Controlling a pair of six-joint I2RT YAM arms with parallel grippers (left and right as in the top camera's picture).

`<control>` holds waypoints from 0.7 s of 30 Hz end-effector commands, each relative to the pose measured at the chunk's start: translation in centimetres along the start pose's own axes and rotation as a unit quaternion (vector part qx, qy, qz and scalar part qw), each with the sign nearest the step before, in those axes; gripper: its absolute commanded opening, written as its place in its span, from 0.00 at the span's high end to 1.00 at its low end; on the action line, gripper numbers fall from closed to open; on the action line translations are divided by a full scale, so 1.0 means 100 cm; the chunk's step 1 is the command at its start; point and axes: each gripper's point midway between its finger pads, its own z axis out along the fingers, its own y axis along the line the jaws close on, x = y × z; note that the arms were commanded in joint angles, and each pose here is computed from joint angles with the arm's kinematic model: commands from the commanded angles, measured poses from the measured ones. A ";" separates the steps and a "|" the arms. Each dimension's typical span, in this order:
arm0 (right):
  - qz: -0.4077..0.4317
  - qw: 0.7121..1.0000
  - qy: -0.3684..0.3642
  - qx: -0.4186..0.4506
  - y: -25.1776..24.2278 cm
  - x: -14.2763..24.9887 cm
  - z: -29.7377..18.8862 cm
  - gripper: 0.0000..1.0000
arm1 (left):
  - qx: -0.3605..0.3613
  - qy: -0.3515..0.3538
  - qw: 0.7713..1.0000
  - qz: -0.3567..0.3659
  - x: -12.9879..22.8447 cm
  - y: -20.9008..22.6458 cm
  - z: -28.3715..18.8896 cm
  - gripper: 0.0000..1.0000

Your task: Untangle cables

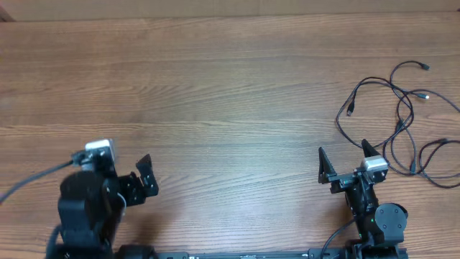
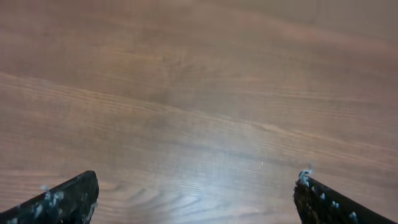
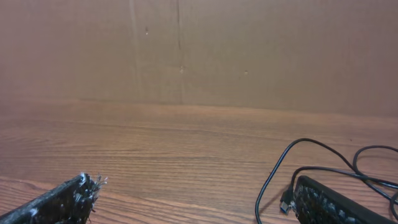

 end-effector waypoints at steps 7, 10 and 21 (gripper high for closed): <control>-0.002 1.000 0.000 -0.001 0.001 0.003 0.000 0.00 | 0.053 -0.143 0.988 -0.003 0.026 0.000 0.037 0.00; -0.002 1.000 0.000 -0.001 0.001 0.003 0.000 0.00 | 0.075 -0.211 0.975 -0.005 0.020 -0.003 0.044 0.00; -0.002 1.000 0.000 -0.001 0.001 0.003 0.000 0.00 | 0.087 -0.407 0.908 0.053 -0.008 -0.007 0.037 0.00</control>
